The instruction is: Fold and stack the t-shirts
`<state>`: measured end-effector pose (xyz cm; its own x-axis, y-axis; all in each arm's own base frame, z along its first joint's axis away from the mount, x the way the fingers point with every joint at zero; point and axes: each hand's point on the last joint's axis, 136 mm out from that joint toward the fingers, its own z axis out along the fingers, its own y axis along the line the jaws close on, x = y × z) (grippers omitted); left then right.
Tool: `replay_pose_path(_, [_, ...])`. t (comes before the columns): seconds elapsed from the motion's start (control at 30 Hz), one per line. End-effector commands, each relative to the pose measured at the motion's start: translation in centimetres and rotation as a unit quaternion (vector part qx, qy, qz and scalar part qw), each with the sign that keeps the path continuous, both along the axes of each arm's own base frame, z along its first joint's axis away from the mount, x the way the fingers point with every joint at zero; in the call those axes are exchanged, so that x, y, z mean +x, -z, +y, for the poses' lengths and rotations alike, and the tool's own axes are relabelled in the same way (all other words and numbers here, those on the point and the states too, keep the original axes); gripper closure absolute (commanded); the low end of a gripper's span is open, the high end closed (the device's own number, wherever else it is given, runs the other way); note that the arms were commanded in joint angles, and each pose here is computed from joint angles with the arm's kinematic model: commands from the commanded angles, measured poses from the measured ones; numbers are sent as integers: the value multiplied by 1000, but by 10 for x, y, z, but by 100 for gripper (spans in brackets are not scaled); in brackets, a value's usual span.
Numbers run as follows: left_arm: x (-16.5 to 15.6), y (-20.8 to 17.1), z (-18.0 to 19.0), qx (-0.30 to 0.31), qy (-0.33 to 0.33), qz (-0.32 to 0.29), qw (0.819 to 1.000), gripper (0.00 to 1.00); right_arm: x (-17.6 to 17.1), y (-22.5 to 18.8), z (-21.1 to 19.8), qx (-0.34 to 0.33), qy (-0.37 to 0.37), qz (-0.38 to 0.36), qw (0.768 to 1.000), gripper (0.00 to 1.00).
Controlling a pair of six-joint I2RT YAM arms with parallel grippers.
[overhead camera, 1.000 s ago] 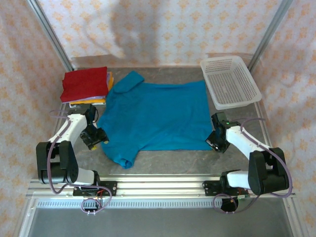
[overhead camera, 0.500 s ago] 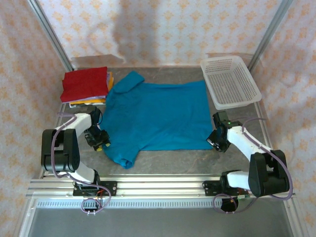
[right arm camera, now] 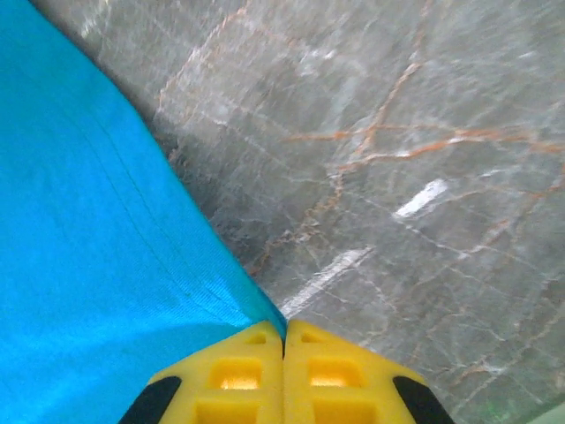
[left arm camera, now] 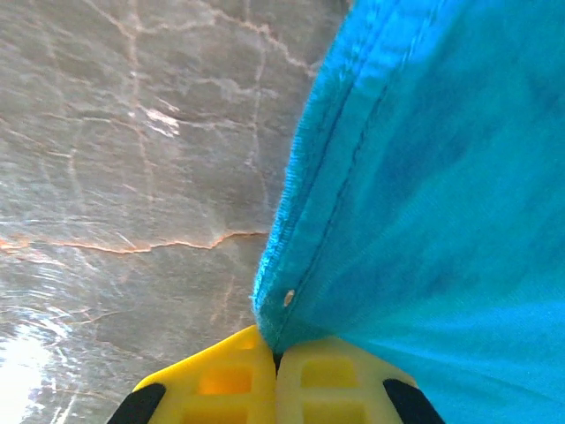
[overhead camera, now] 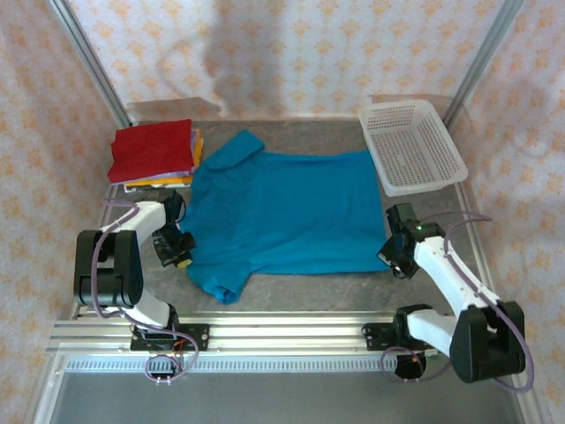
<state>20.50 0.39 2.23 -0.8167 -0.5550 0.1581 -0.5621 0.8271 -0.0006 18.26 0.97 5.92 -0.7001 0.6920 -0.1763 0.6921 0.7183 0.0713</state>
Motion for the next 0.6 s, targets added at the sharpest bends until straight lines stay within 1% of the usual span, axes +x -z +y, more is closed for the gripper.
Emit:
replay_pose_path(0.0, [-6, -10, 12, 35, 17, 11, 999, 100, -18, -4, -24, -59, 46, 5, 997, 100])
replay_pose_path(0.1, [-7, -8, 9, 29, 17, 19, 999, 100, -18, -2, -22, -51, 47, 1, 998, 100])
replay_pose_path(0.27, [-14, -11, -4, -4, 33, 36, 999, 100, -15, 6, 4, 11, 13, 12, 1000, 100])
replay_pose_path(0.3, [-14, -12, -8, -13, 32, 33, 999, 100, -15, 8, 10, 25, 3, 20, 999, 100])
replay_pose_path(0.4, [-8, -15, -15, -33, 24, 15, 999, 100, -12, 4, 20, 36, -23, 31, 999, 100])
replay_pose_path(0.47, [-3, -19, -21, -47, 20, 3, 999, 100, -6, -2, 25, 44, -32, 21, 998, 100])
replay_pose_path(0.57, [1, -26, -20, -45, 23, -2, 999, 100, 4, -7, 33, 64, -37, 11, 997, 100])
